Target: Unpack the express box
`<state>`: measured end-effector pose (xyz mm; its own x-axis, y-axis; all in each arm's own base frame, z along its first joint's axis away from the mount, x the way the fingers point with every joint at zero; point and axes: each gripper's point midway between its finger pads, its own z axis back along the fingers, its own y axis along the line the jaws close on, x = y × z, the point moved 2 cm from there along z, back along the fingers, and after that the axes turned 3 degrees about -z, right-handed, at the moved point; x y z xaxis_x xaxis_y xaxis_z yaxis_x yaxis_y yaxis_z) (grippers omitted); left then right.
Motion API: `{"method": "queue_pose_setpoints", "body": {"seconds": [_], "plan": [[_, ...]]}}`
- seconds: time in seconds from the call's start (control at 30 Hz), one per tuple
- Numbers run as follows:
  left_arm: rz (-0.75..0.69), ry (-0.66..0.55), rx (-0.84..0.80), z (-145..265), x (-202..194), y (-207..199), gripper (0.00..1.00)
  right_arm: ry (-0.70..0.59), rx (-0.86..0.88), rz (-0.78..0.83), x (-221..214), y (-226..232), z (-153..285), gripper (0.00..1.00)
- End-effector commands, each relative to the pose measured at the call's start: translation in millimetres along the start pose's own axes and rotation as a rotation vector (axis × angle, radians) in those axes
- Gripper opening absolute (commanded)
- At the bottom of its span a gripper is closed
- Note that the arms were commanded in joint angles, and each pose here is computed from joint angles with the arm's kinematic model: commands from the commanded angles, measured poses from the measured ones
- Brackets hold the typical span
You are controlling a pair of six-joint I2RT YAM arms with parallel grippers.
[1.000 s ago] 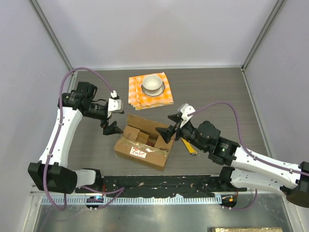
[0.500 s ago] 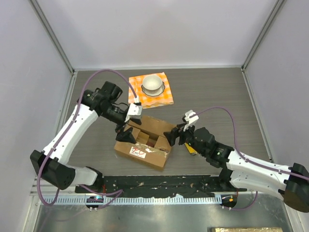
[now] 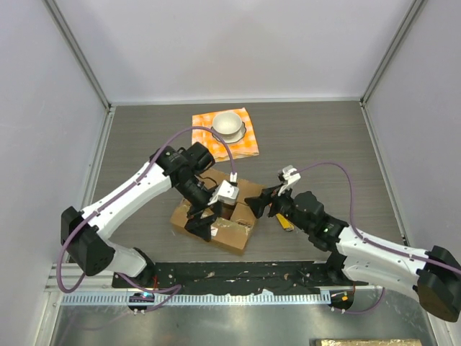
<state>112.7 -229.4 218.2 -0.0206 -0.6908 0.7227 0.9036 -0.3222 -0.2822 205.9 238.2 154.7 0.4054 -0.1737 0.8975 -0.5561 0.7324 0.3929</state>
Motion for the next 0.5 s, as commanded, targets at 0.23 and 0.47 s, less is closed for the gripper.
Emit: {"method": "queue_pose_setpoints", "body": {"seconds": [0.23,0.47], "plan": [[0.099,0.164,0.019,-26,-45,13,1.0,-0.154,0.069,0.033,70,27,21,0.72],[0.082,0.14,0.039,-23,-27,23,1.0,-0.137,-0.007,0.004,65,12,38,0.69]]}}
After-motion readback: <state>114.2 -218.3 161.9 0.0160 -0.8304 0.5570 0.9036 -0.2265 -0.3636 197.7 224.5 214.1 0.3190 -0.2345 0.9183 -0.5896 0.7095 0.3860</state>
